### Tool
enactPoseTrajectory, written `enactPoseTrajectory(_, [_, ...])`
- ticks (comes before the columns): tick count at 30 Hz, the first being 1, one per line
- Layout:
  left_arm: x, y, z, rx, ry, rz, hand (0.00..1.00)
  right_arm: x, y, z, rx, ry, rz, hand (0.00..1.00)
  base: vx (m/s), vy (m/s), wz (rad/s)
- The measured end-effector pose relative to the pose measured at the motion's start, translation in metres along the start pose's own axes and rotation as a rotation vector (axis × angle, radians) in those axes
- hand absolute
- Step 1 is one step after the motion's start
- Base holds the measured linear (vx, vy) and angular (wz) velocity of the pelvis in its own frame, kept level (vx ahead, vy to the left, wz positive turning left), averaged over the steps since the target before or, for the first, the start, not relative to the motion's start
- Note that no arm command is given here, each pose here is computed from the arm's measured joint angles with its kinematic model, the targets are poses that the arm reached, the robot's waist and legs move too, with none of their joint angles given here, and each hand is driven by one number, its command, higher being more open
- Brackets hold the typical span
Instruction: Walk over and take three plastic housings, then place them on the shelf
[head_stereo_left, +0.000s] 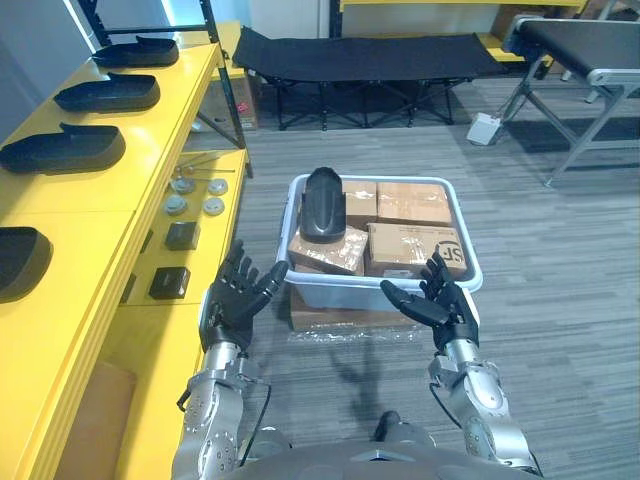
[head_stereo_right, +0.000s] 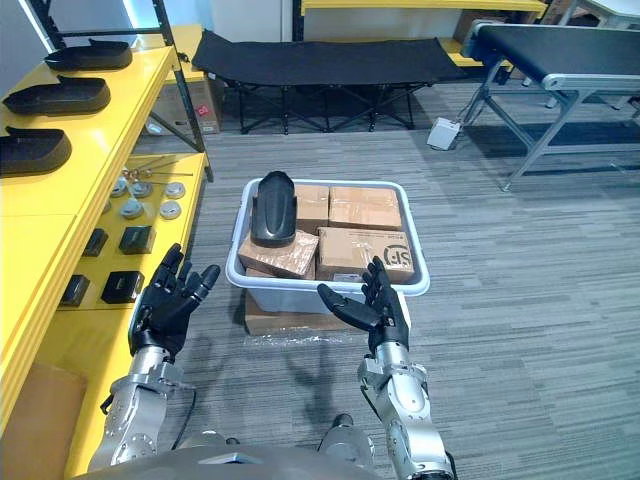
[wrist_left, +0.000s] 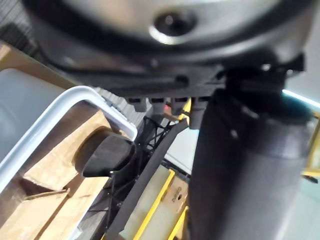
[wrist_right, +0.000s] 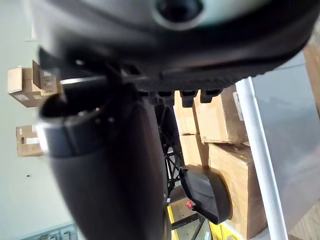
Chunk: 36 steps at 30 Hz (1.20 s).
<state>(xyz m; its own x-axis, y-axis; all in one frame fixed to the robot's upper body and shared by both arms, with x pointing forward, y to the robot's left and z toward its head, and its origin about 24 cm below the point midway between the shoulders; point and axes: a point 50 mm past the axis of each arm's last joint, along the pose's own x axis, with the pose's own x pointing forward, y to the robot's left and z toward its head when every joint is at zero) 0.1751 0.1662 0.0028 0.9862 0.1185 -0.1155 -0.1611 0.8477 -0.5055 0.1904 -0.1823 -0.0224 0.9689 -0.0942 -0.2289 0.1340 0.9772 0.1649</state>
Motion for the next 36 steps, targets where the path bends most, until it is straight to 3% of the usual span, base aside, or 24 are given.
enactPoseTrajectory(8, [0.001,-0.008,-0.007,-0.019,0.056,-0.053,1.00,-0.020,-0.005,-0.021,0.025,0.077,-0.027,1.00,0.06,0.014,0.12])
enactPoseTrajectory(15, [0.006,0.009,-0.014,-0.029,0.111,-0.033,1.00,-0.029,-0.008,-0.026,0.030,0.095,-0.024,1.00,0.15,-0.281,0.99])
enactPoseTrajectory(22, [-0.013,-0.007,-0.040,-0.151,0.202,-0.032,1.00,-0.001,-0.042,0.024,-0.067,-0.063,-0.021,1.00,0.20,-0.316,0.41])
enactPoseTrajectory(28, [-0.007,-0.021,-0.038,-0.132,0.187,-0.130,1.00,-0.003,-0.065,0.028,-0.090,-0.106,-0.250,1.00,0.08,0.041,0.58])
enactPoseTrajectory(34, [0.000,-0.036,-0.036,0.012,0.220,-0.314,1.00,0.055,-0.084,0.050,-0.082,-0.135,-0.469,1.00,-0.07,0.178,0.31])
enactPoseTrajectory(36, [0.014,-0.046,-0.026,0.023,0.170,-0.360,1.00,0.083,-0.087,0.093,-0.103,-0.231,-0.488,1.00,-0.13,0.134,0.19])
